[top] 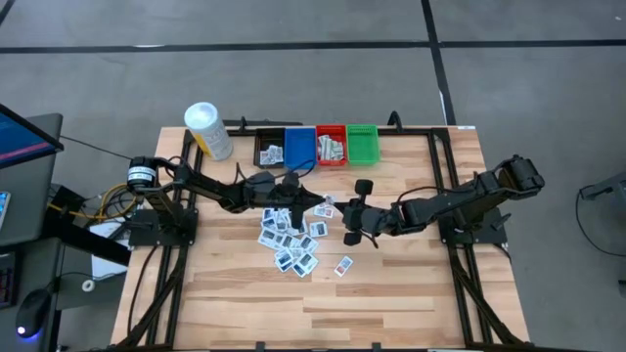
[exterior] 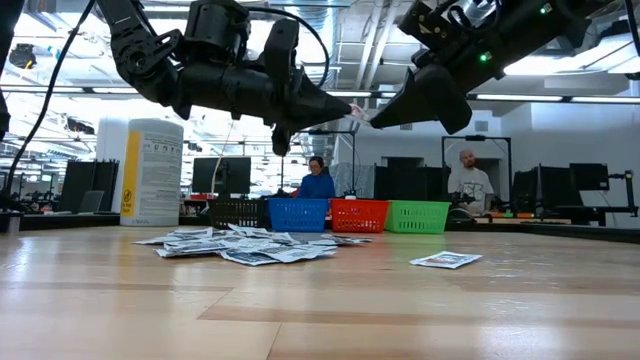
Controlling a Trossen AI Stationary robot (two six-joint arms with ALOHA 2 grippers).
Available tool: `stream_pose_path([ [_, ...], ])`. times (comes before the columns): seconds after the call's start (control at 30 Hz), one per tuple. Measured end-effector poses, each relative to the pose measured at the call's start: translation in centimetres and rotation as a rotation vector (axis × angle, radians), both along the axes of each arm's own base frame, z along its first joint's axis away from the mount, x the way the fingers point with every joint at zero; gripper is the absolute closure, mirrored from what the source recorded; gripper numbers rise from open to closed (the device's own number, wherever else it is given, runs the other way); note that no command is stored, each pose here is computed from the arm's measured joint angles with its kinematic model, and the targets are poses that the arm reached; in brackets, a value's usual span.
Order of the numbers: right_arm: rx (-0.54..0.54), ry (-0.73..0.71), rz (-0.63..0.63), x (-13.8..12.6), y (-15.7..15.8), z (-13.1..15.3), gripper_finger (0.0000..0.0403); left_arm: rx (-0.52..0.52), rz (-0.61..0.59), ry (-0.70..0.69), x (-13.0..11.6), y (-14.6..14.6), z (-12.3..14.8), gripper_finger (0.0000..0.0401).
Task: Pick & Place First Aid Supplies
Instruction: Put the orange ointment pack into the black bin
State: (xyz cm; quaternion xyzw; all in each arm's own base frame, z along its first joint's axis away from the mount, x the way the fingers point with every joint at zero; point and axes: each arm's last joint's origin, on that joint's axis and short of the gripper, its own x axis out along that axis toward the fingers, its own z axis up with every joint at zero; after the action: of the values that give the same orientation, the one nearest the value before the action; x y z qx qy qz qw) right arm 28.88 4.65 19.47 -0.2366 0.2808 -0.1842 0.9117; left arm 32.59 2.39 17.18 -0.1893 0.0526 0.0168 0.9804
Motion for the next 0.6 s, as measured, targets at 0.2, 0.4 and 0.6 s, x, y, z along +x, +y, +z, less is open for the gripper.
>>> stream_pose_path([
  [0.2,0.013,0.019,-0.010,-0.13,-0.03,-0.18,0.0403,0.009,0.015,0.032,-0.01,0.04,-0.29,0.0397],
  [0.4,0.021,0.027,-0.014,-0.23,0.09,-0.27,0.0402,0.025,0.024,0.035,-0.01,0.06,-0.33,0.0398],
  [0.6,0.002,0.087,-0.007,-0.71,0.43,-0.90,0.0367,0.033,0.052,0.040,-0.06,0.26,-0.39,0.0398],
])
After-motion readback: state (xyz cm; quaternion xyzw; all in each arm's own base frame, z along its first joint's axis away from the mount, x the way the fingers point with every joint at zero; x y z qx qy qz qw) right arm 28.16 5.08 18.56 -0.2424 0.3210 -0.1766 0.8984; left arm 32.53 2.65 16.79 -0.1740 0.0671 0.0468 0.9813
